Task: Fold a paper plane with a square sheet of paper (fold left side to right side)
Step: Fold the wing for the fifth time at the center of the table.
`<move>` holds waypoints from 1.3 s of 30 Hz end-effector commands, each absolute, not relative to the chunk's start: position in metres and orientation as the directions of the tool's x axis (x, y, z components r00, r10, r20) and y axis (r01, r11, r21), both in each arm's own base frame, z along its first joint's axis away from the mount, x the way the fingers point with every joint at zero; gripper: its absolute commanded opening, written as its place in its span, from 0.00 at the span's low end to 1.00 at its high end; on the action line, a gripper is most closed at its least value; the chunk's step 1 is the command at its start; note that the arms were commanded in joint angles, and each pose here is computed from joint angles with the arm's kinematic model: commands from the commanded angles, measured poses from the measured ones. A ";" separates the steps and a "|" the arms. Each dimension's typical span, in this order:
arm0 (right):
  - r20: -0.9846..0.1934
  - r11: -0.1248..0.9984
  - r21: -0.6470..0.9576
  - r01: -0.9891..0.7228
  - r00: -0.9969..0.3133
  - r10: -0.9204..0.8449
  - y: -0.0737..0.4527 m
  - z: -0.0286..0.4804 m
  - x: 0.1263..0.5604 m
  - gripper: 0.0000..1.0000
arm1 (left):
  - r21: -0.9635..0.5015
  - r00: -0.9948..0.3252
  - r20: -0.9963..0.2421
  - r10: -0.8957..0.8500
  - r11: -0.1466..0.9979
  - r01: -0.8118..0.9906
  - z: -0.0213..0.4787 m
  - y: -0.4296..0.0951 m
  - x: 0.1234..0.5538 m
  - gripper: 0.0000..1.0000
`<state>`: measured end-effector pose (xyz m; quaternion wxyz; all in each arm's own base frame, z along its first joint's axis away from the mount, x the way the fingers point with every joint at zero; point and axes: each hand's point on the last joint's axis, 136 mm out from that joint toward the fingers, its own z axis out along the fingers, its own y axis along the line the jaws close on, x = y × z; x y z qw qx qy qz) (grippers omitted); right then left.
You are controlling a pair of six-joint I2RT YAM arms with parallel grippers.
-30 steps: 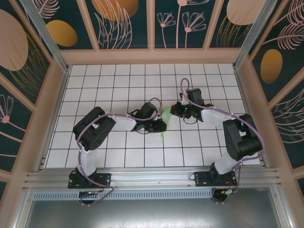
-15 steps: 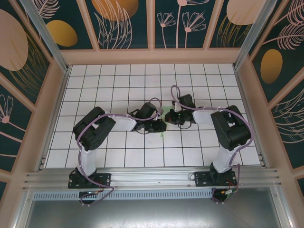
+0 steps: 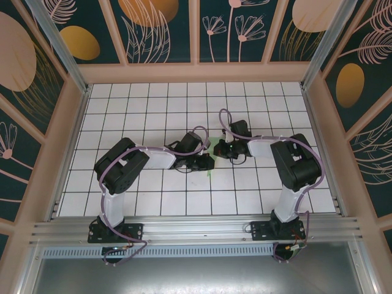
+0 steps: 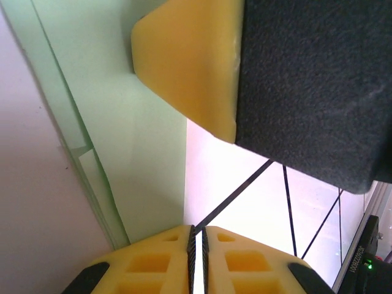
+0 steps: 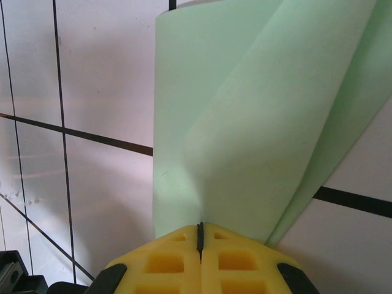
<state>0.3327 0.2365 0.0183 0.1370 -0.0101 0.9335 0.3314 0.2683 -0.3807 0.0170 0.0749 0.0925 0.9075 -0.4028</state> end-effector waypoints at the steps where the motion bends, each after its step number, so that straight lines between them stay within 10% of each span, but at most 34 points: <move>1: -0.297 0.816 0.569 -0.101 -0.951 0.089 0.223 0.014 0.351 0.00 | -0.642 -0.986 -0.096 0.135 0.749 0.165 -0.026 -0.360 0.242 0.14; 39: -0.337 0.846 0.533 -0.020 -0.922 0.190 0.173 0.015 0.428 0.00 | -0.636 -0.989 -0.081 0.125 0.757 0.148 -0.033 -0.349 0.232 0.14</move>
